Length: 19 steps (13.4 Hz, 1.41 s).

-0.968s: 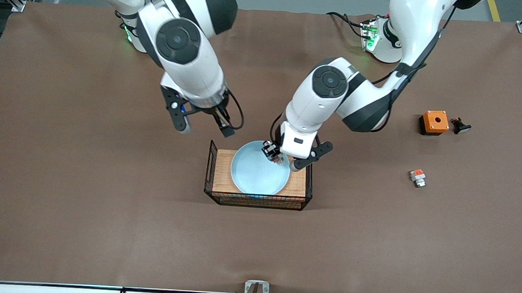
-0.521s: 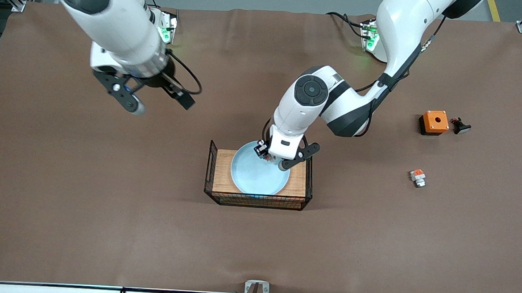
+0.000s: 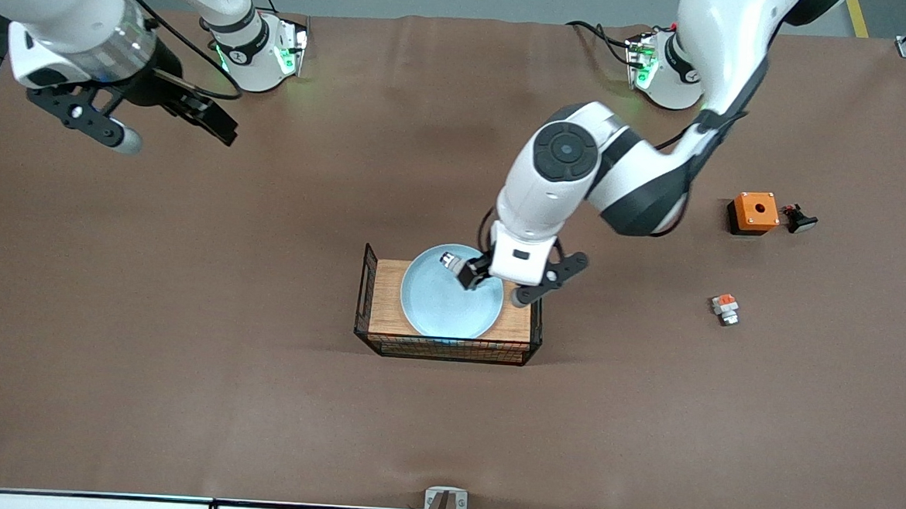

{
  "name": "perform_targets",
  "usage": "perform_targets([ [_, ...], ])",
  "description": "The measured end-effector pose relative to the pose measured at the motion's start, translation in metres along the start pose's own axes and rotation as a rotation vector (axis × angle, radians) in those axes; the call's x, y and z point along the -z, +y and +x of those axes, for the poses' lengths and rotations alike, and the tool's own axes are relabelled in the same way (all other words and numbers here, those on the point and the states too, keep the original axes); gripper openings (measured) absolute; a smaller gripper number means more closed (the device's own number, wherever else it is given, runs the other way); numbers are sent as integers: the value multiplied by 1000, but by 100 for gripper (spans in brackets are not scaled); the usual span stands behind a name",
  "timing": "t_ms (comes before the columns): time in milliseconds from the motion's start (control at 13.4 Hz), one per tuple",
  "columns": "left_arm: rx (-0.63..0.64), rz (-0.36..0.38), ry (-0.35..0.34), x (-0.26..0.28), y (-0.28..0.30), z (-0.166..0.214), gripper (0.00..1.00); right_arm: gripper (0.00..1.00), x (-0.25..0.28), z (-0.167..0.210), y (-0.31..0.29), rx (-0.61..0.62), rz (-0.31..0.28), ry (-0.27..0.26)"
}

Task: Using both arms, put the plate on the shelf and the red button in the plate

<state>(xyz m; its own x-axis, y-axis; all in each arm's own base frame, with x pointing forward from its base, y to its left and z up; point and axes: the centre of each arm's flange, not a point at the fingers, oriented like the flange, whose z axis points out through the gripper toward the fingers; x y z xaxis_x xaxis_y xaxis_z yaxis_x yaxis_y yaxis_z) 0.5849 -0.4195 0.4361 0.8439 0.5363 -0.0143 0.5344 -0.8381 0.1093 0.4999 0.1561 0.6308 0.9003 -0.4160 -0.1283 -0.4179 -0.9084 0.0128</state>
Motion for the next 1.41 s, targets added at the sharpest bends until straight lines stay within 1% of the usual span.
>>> perform_targets([
  [149, -104, 85, 17, 50, -33, 30, 100, 99, -1, 23, 41, 71, 19, 8],
  [298, -194, 142, 36, 105, -75, 60, 100, 99, 1, 45, 77, 110, 34, 16],
  [447, -258, 192, 44, 155, -122, 89, 100, 99, 4, 61, 104, 146, 46, 29],
  [596, -297, 235, 38, 192, -166, 109, 100, 99, 9, 74, 125, 180, 57, 51],
  [819, -377, 263, 41, 228, -215, 131, 100, 99, 16, 88, 155, 229, 66, 80],
  [968, -432, 277, 46, 241, -235, 135, 100, 99, 21, 93, 167, 246, 54, 103],
  [1117, -474, 288, 39, 246, -250, 135, 100, 99, 30, 95, 170, 270, 41, 137],
  [1266, -486, 265, 2, 248, -269, 134, 100, 99, 43, 96, 165, 283, 42, 172],
  [1415, -504, 248, -22, 251, -289, 135, 100, 99, 52, 101, 157, 292, 41, 192],
])
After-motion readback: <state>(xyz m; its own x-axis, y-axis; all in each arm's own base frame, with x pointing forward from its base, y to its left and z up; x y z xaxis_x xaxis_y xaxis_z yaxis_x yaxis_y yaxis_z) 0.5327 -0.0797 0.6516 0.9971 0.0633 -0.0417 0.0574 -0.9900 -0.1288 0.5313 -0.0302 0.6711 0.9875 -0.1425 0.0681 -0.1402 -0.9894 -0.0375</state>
